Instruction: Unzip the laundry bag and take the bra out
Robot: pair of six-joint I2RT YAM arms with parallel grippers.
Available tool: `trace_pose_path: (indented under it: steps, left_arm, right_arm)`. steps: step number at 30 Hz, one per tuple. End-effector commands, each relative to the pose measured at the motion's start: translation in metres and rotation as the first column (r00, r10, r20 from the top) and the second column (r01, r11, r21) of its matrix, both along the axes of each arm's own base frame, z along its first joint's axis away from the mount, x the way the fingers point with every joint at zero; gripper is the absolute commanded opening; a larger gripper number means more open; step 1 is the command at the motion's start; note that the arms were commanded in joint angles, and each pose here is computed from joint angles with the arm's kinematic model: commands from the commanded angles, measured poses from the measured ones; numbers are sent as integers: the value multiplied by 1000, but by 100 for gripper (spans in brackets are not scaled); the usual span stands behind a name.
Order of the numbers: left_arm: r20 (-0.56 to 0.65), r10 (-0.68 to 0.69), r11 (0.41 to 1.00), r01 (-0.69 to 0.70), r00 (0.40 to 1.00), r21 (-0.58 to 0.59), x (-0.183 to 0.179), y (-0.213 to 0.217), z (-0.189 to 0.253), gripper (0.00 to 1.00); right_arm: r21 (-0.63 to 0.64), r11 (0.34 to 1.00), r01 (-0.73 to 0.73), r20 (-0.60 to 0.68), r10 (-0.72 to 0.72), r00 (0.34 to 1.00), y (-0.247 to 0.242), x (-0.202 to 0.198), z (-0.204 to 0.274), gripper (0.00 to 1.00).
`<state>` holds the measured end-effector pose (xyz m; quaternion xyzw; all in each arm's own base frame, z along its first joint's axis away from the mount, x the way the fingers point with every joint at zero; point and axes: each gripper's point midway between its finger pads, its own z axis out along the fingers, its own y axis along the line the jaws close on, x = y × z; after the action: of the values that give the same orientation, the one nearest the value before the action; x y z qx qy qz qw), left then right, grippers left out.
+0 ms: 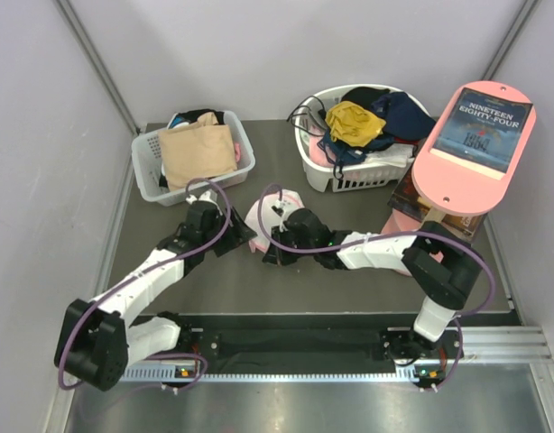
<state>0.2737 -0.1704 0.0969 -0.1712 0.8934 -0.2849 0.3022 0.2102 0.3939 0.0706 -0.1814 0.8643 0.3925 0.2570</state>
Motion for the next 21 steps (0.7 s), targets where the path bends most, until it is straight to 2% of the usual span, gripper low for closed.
trace_pose_path:
  steps: [1,6,15,19,20,21]
  left_arm:
    - [-3,29,999,-29,1000,32,-18,16,1,70]
    - [21,24,996,-22,999,-82,-24,4,3,68]
    - [8,23,992,-22,1000,-126,-16,-6,-6,59]
    - [21,46,991,-43,999,-123,-9,-4,-6,46]
    - [22,45,991,-41,999,-125,-9,-5,-6,36]
    - [22,45,991,-42,999,-125,-8,-6,-7,30]
  right_arm:
    - [76,996,-52,31,50,998,30,1,25,0]
    - [80,992,-93,24,92,995,46,-5,23,0]
    - [83,989,-119,26,118,993,53,-14,25,0]
    - [81,990,-118,27,116,993,52,-14,24,0]
    - [78,990,-118,25,116,993,51,-15,23,0]
    - [78,990,-118,25,116,993,51,-15,23,0]
